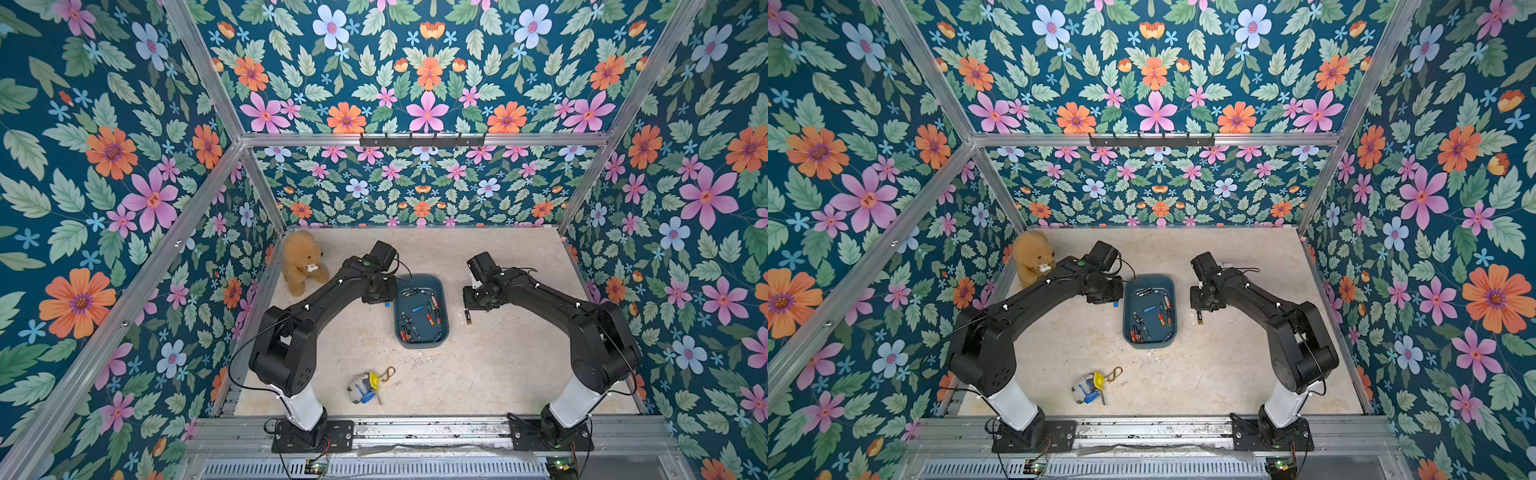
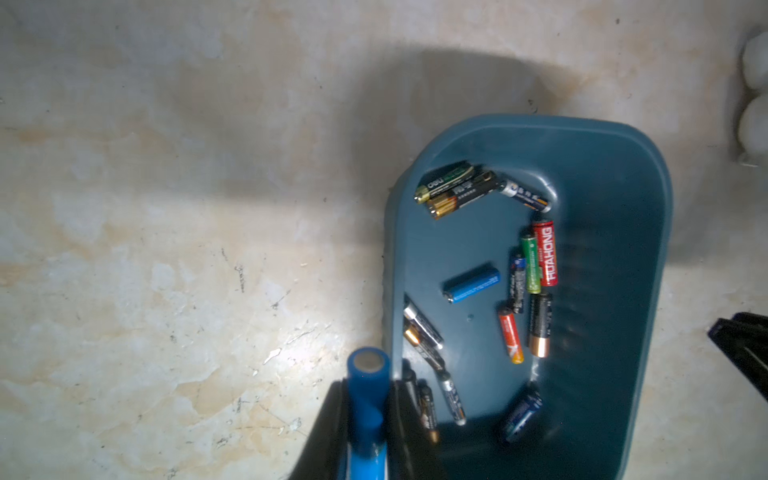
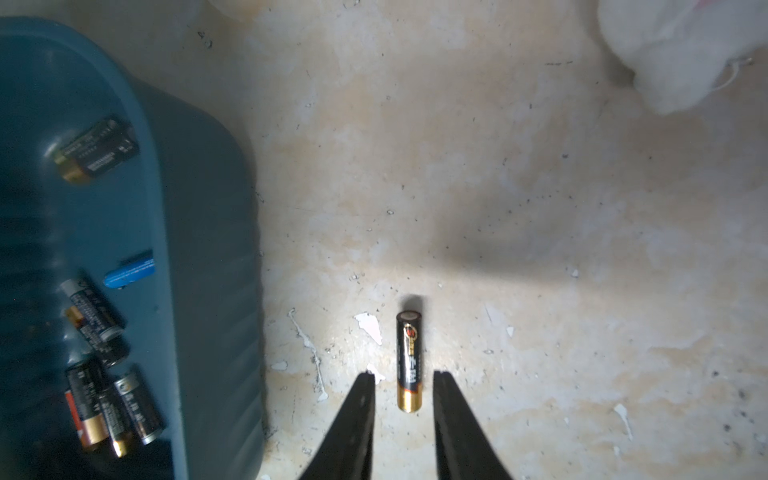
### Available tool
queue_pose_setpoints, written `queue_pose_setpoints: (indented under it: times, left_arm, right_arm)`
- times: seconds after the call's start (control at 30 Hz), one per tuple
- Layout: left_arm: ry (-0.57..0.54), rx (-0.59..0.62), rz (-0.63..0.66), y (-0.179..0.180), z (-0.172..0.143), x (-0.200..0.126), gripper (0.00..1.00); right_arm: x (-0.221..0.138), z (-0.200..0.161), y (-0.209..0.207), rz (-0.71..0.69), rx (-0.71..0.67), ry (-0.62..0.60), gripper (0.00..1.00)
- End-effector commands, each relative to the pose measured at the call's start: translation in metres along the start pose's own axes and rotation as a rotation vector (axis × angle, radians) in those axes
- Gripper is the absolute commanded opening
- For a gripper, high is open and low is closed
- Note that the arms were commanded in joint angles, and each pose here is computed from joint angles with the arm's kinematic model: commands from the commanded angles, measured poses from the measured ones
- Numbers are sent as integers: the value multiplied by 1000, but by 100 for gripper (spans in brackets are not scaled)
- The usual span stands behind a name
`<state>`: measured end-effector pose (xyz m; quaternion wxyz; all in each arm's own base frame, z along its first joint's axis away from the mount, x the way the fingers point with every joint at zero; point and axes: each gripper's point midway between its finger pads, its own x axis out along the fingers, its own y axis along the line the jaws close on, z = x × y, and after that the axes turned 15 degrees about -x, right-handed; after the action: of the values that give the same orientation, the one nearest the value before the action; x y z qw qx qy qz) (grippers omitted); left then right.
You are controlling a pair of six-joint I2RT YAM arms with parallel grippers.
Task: Take the batteries out of the storage box
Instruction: Place the battery at the center of the board.
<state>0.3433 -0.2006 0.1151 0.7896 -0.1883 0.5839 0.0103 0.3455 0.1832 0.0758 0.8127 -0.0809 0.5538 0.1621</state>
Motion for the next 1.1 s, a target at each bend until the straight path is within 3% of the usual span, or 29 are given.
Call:
queue_pose_setpoints:
  times: [0.0, 1.07]
  left_arm:
    - [0, 9, 16, 9, 0, 2, 16]
    - [59, 2, 109, 51, -15, 53, 15]
  right_arm:
    - [1, -1, 0, -5, -6, 12, 30]
    - [6, -3, -2, -15, -8, 36, 30]
